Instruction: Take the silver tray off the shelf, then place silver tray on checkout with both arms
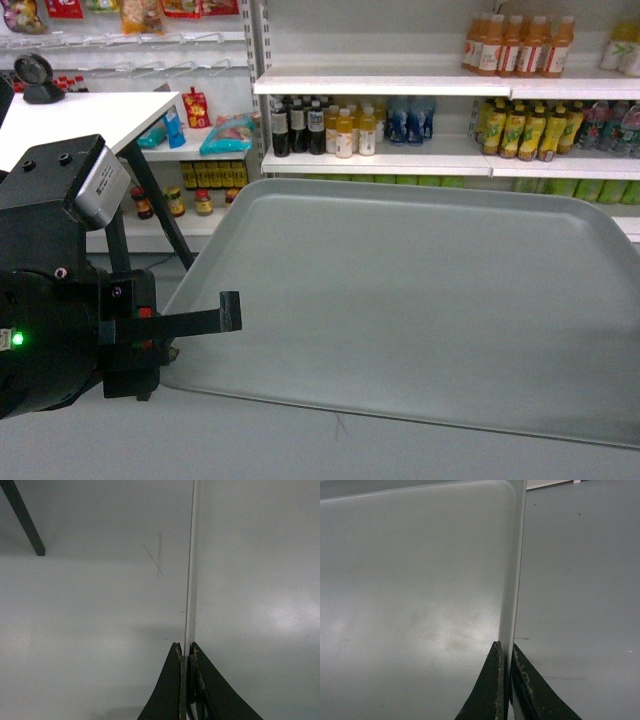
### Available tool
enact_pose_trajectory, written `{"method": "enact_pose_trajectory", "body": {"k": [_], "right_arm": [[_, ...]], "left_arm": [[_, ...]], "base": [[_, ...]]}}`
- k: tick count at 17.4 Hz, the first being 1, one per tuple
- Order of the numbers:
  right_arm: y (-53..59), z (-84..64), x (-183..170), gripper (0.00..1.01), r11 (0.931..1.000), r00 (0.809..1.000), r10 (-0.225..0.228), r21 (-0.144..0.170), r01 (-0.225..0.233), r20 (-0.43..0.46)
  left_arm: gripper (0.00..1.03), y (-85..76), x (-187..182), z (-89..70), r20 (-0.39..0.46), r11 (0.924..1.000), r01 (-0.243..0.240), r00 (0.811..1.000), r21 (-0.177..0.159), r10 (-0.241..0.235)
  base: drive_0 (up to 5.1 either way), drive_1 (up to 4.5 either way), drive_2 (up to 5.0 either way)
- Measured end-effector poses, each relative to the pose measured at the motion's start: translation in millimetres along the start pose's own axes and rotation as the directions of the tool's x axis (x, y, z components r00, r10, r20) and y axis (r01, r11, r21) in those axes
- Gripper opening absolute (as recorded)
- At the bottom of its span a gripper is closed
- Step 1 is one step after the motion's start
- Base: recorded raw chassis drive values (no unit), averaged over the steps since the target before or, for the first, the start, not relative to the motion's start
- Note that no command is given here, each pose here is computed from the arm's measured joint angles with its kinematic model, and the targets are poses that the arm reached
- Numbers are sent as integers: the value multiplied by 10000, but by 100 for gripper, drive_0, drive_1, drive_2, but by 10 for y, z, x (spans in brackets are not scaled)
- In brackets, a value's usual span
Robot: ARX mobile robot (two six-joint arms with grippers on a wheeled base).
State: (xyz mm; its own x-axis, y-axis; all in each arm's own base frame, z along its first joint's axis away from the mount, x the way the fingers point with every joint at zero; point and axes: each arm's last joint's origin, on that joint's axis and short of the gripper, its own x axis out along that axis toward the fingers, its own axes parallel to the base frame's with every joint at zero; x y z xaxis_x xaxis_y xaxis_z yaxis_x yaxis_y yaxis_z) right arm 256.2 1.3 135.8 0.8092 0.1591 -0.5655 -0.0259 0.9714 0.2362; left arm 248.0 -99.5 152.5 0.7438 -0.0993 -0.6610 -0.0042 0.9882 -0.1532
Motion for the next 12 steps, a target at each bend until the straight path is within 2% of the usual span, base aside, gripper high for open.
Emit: {"method": "enact_pose_trajectory", "body": {"k": [12], "right_arm": [[0, 0, 1, 4, 10000, 10000, 0, 0, 0, 0]], "left_arm": [[2, 0, 0, 0, 3, 10000, 1, 10000, -1, -1]], "base": [[-500, 245, 245]]}}
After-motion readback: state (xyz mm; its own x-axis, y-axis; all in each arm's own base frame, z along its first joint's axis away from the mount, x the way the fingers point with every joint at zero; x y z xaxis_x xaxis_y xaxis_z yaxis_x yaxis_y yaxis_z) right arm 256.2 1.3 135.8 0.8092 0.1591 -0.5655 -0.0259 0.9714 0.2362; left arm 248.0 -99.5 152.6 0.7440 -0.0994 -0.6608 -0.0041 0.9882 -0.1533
